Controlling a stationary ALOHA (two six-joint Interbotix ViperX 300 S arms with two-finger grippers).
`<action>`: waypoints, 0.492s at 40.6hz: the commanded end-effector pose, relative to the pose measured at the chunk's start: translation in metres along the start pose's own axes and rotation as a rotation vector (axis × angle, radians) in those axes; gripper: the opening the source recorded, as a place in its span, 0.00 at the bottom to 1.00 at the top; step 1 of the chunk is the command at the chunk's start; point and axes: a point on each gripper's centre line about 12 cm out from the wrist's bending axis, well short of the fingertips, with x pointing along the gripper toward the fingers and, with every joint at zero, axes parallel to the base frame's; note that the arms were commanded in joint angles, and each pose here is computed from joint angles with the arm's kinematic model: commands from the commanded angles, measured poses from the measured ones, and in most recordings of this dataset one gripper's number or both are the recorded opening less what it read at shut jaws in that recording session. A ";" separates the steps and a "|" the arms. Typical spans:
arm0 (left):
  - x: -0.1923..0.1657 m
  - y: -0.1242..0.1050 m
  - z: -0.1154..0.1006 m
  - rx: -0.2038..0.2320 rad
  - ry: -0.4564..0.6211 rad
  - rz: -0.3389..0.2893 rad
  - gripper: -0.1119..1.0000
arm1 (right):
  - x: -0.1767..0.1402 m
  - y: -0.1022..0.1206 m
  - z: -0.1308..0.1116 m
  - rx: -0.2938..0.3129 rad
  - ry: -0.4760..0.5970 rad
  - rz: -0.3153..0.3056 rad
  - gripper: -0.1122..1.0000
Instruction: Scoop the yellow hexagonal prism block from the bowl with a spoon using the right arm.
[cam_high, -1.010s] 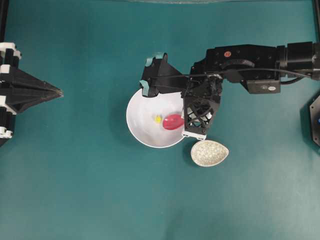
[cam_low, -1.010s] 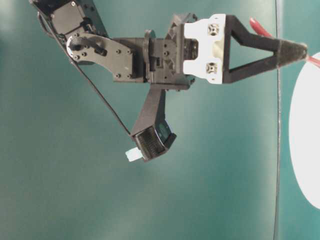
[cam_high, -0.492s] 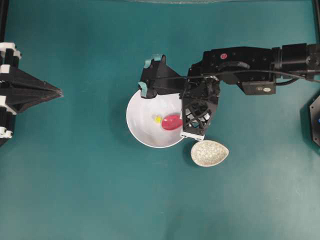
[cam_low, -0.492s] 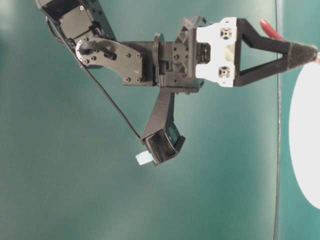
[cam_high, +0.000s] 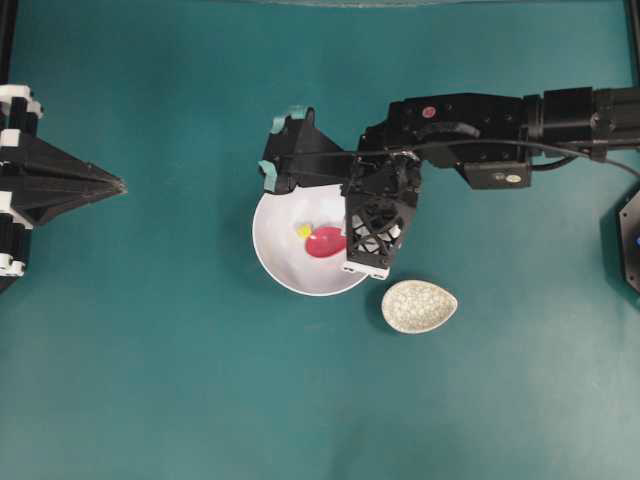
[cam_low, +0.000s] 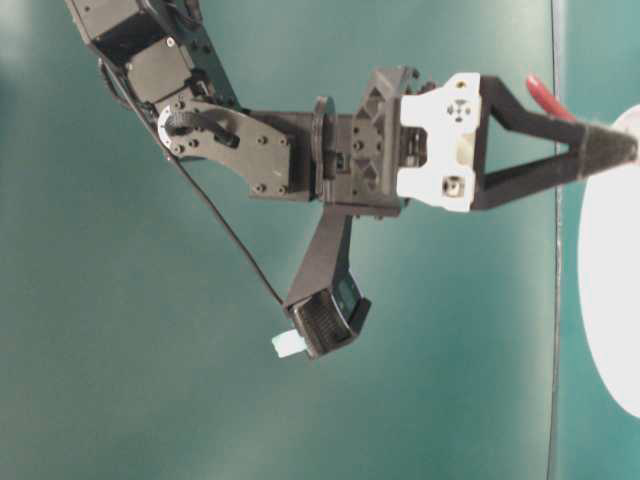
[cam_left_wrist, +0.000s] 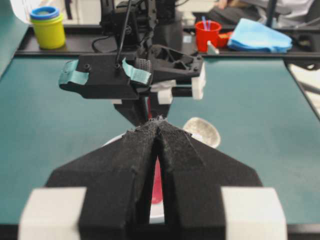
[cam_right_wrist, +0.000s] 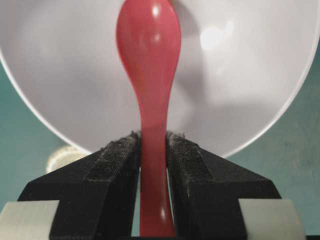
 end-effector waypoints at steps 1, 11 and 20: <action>0.003 0.000 0.010 0.005 -0.023 0.000 0.10 | -0.017 0.001 0.010 0.001 -0.066 0.011 0.32; 0.003 0.000 0.010 0.005 -0.023 0.000 0.10 | -0.019 -0.006 0.016 0.017 -0.110 0.010 0.32; 0.003 0.000 0.010 0.005 -0.025 0.000 0.10 | -0.020 -0.007 0.021 0.021 -0.149 0.012 0.32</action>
